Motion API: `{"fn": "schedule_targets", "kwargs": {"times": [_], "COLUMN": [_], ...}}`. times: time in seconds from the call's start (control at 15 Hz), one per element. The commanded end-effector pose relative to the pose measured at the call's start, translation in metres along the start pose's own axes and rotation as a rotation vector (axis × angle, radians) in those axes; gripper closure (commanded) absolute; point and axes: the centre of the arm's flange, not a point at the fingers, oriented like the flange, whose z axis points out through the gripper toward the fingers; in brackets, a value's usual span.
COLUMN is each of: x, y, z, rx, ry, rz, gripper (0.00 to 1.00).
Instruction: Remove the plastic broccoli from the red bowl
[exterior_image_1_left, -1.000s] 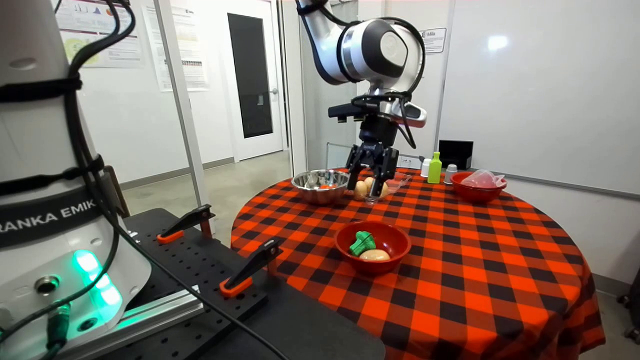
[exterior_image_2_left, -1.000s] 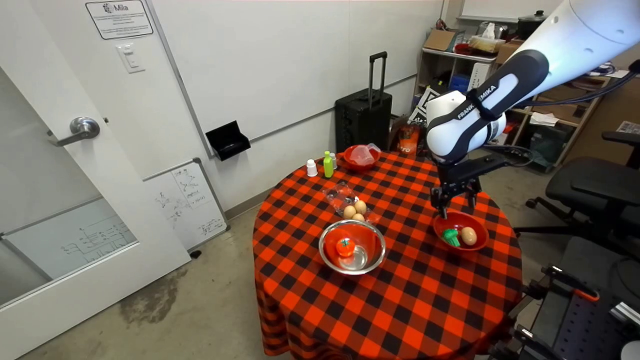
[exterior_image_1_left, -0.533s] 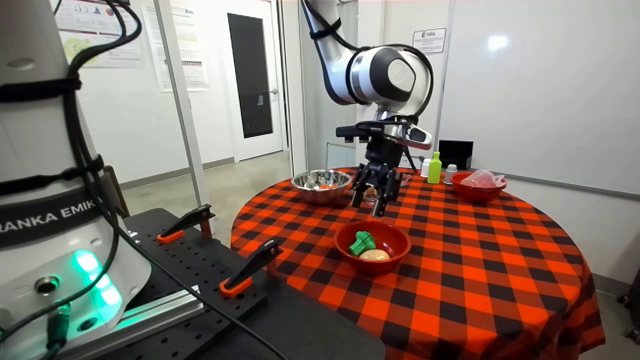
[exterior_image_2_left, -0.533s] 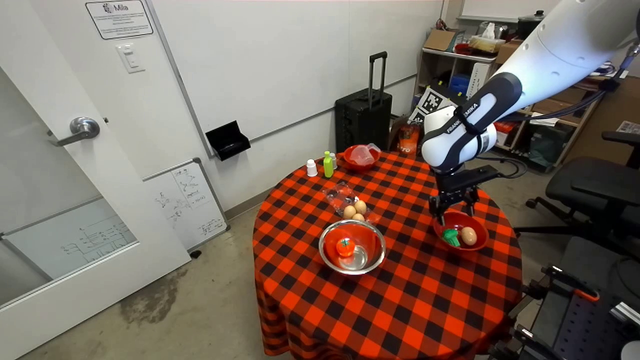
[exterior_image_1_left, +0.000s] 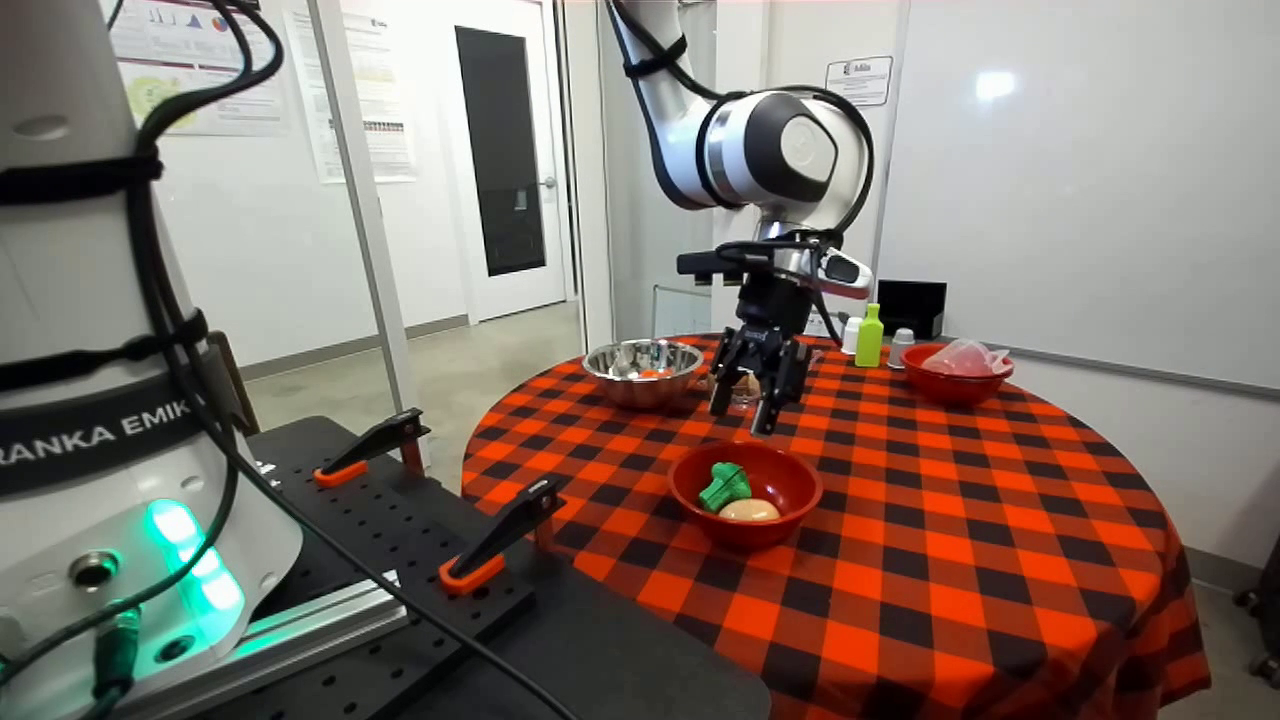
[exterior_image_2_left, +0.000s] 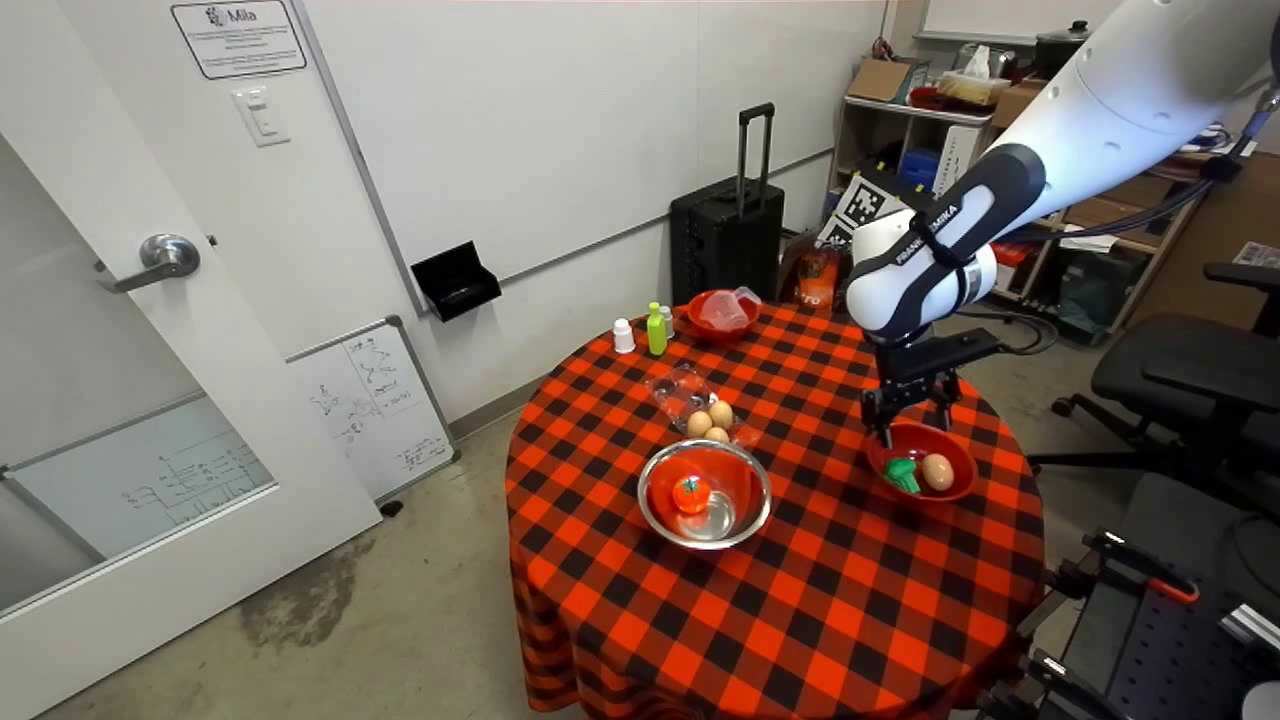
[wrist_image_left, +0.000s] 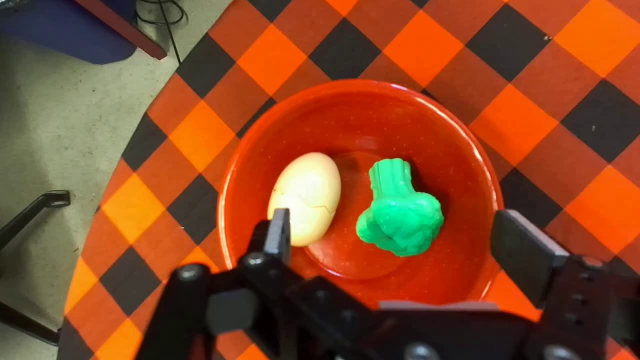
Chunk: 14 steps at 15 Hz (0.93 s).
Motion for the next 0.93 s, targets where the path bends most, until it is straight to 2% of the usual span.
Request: {"fn": "schedule_targets", "kwargs": {"times": [0.0,0.53,0.67,0.73,0.87], "x": [0.003,0.013,0.013,0.013,0.014], "y": [0.012,0.004,0.002,0.002,0.0], "z": [0.006,0.025,0.029,0.03,0.033], "rx": [-0.012,-0.021,-0.024,-0.025,-0.026], "ry": [0.018,0.005,0.001,0.0,-0.008], "rz": [-0.006,-0.046,-0.05,-0.05,-0.054], "gripper": [0.0,0.0,0.07,0.14,0.13]}}
